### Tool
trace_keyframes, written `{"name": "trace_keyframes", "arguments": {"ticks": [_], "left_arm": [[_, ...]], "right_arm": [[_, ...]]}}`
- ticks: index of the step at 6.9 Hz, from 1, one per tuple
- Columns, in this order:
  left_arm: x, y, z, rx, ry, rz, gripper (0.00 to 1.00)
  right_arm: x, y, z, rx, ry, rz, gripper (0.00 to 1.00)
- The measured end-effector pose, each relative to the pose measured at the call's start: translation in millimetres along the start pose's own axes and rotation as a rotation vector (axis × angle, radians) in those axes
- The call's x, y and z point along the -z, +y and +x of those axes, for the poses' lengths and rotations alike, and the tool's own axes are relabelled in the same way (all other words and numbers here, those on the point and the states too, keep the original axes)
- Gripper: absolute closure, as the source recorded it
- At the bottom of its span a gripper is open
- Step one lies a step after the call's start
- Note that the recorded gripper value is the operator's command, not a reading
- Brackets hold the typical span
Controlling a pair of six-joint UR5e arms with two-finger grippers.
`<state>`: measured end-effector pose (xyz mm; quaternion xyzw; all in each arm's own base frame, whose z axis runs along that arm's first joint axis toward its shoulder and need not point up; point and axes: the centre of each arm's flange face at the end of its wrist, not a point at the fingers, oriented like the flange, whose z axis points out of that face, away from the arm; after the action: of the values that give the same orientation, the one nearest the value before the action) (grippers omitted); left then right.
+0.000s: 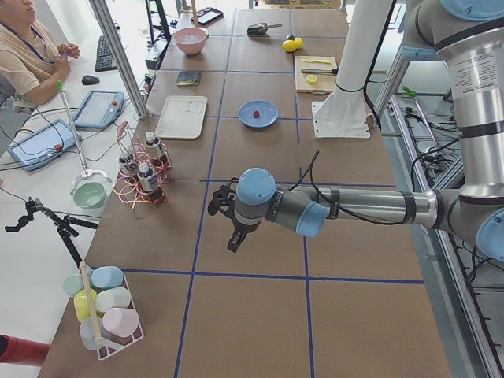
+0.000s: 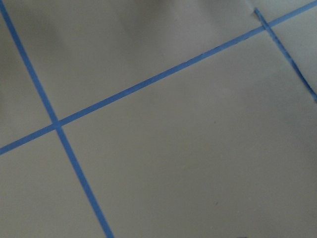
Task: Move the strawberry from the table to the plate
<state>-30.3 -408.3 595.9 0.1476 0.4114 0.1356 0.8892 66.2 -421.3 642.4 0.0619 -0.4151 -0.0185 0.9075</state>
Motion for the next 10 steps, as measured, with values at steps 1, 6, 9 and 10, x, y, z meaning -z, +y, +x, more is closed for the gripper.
{"name": "trace_keyframes", "arguments": {"ticks": [1,6,9,10], "left_arm": [[13.0,-6.3,-9.2,0.082,-0.013,-0.016,0.00],[15.3,-28.8,-32.7,0.231,-0.088,-0.075,0.00],[8.4,-18.4,-34.1,0.209,-0.089,-0.066,0.00],[14.4,-22.5,-28.1,0.184,-0.093,-0.041,0.00]], "right_arm": [[0.4,0.1,0.5,0.002,0.007,0.001,0.00],[-0.5,5.6,3.4,0.003,0.029,0.000,0.00],[-3.4,7.1,3.9,-0.001,0.030,-0.007,0.00],[-4.3,6.9,3.5,-0.001,0.028,-0.009,0.00]]}}
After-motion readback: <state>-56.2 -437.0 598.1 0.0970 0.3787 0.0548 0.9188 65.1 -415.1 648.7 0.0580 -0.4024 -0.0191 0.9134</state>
